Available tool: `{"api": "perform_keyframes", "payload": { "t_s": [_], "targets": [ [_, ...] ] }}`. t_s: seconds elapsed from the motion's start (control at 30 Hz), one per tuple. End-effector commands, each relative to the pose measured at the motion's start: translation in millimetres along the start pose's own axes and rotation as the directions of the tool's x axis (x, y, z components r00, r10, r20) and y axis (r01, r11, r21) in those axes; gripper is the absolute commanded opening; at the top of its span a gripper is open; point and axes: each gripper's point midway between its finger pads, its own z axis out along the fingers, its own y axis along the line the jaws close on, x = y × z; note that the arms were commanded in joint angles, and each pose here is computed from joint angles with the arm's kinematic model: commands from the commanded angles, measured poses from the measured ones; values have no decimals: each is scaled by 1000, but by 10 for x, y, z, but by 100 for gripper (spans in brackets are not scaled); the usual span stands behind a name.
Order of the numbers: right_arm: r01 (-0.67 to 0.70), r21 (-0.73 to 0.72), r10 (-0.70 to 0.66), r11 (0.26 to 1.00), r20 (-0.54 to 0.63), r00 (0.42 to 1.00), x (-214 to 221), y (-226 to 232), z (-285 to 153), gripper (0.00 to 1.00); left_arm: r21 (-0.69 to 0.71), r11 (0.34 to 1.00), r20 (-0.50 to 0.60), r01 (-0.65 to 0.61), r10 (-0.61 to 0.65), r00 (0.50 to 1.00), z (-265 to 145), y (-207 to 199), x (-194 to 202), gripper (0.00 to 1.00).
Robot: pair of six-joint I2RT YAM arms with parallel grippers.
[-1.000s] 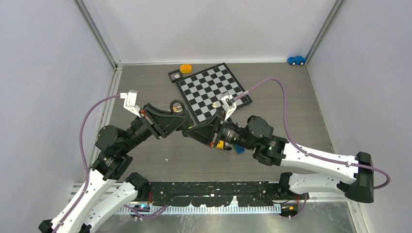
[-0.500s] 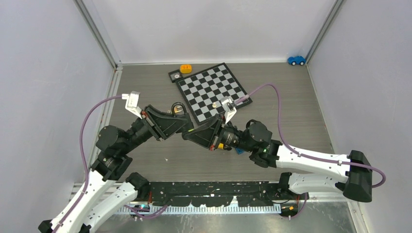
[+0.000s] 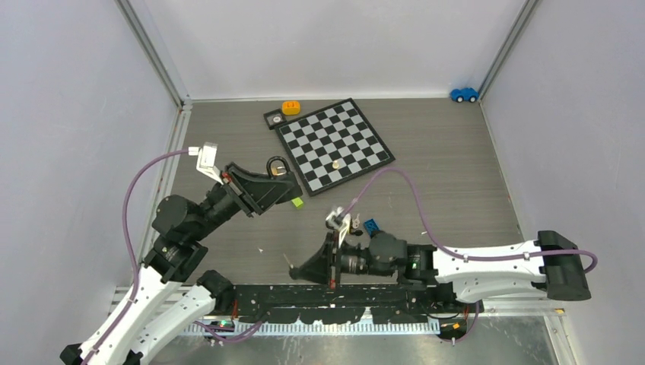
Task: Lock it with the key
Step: Lock the lock, then place the lock at the center of the board, then place the key at the center of the board.
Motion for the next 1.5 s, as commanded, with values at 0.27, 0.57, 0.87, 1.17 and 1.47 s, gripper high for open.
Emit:
{"api": "perform_keyframes", "payload": {
  "t_s": [0.27, 0.57, 0.87, 1.17, 1.47],
  "targets": [
    [21, 524, 0, 851, -40, 999, 308, -1003, -540, 0, -350, 919, 69, -179, 216, 974, -121, 553, -339, 0],
    [-7, 821, 108, 571, -66, 992, -108, -1868, -858, 0, -442, 886, -164, -139, 73, 984, 58, 1351, 442, 0],
    [-174, 947, 207, 269, 120, 971, -610, -2993, -1621, 2, -312, 947, -393, -79, -53, 918, 976, 1880, 1097, 0],
    [-415, 909, 209, 43, 398, 893, -504, -3359, -2542, 19, -233, 972, -509, -11, -113, 853, 2007, 2199, 2107, 0],
    [-413, 910, 213, 43, 396, 893, -484, -3246, -2632, 68, -324, 938, -509, 119, -279, 814, 2249, 2767, 2781, 17]
  ]
}}
